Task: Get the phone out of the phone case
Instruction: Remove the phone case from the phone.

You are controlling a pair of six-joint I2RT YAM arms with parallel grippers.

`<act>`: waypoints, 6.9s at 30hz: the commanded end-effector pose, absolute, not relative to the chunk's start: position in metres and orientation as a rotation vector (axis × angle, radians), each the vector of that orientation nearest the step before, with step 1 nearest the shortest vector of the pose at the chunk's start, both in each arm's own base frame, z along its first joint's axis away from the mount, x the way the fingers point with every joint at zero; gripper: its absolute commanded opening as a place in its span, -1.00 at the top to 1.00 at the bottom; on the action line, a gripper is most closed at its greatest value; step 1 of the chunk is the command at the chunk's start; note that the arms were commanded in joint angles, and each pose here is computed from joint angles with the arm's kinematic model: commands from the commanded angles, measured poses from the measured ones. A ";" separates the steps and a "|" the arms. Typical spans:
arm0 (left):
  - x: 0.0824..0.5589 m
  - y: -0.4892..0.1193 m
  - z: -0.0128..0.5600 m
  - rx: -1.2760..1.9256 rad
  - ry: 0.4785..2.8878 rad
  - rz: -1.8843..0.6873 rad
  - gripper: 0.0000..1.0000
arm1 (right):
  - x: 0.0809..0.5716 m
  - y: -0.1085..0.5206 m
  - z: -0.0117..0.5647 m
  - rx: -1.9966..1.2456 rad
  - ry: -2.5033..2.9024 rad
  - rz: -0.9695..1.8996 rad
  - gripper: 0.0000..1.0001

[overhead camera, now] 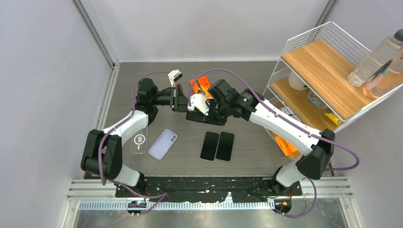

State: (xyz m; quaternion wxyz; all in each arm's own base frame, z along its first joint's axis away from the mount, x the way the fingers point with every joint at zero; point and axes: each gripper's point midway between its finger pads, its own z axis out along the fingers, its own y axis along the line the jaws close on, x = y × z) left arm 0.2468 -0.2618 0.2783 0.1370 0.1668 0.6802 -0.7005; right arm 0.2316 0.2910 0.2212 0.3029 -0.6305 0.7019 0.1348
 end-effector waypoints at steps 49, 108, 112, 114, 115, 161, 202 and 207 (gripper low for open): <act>0.168 -0.227 0.304 1.427 1.522 -1.206 -0.23 | 0.196 0.307 0.323 -1.627 1.530 1.043 0.89; 0.169 -0.245 0.311 2.078 0.709 -0.686 1.00 | 0.127 0.320 0.281 -1.856 1.498 1.350 0.89; 0.175 -0.249 0.317 2.066 0.703 -0.655 1.00 | 0.123 0.322 0.278 -1.875 1.495 1.350 0.89; 0.180 -0.252 0.320 2.057 0.714 -0.636 1.00 | 0.122 0.323 0.277 -1.885 1.492 1.347 0.89; 0.181 -0.252 0.321 2.049 0.722 -0.631 1.00 | 0.121 0.323 0.277 -1.889 1.487 1.344 0.89; 0.195 -0.249 0.338 1.096 1.643 -1.183 -0.65 | 0.183 0.323 0.303 -1.657 1.603 0.972 0.89; 0.193 -0.245 0.360 0.970 1.439 -1.443 0.32 | 0.202 0.299 0.322 -1.451 1.559 1.261 0.89; 0.195 -0.234 0.321 1.216 1.538 -1.165 -0.51 | 0.207 0.290 0.312 -1.535 1.599 1.013 0.89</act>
